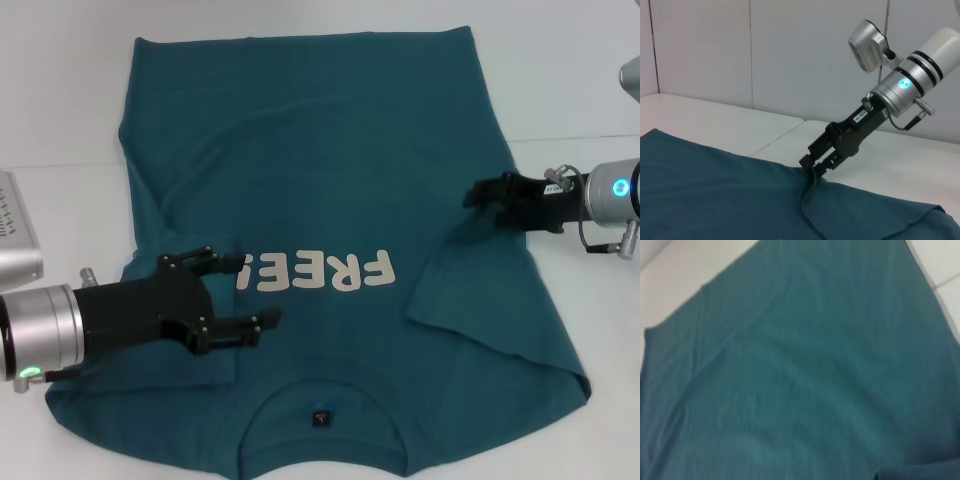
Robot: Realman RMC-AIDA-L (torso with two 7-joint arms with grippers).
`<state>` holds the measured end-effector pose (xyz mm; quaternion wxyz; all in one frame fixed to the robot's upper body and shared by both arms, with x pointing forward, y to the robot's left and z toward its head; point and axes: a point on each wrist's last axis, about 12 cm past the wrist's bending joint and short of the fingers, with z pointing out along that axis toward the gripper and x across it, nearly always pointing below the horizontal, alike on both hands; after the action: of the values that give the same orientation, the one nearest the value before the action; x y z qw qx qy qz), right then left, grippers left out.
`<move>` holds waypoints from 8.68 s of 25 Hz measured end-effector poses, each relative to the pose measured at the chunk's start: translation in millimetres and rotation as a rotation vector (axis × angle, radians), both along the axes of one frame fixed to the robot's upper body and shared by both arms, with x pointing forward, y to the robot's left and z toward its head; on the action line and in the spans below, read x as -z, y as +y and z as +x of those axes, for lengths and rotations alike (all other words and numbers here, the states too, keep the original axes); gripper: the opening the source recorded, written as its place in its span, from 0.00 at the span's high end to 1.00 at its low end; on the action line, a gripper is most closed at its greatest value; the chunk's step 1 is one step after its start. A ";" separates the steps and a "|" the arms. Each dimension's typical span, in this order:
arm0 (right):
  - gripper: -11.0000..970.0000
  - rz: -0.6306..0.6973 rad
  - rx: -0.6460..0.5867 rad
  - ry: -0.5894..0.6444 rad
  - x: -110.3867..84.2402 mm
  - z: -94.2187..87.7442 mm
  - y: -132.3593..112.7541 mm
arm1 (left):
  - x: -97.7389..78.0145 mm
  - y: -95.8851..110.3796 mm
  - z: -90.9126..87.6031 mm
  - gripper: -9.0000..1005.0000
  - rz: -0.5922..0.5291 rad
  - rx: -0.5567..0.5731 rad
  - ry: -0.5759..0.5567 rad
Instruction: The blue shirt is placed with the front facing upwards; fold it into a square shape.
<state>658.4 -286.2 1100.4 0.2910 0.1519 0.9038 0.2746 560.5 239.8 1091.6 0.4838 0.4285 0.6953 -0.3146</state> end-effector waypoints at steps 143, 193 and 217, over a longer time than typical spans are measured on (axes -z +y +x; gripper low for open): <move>0.13 0.057 -0.283 0.305 -16.6 -113.7 -94.1 | -4.0 56.3 -4.3 0.98 0.203 -0.491 0.601; 0.13 0.103 -0.336 0.246 6.1 -102.3 -56.7 | -6.5 61.7 -5.7 0.98 0.140 -0.504 0.582; 0.13 0.119 -0.395 0.148 2.4 -62.0 -8.6 | -4.0 64.5 -5.0 0.98 0.109 -0.497 0.572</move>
<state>596.4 -294.9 1098.0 0.1551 0.0086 0.9171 0.3672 555.5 304.3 1095.6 0.3082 0.1670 0.9006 -0.2569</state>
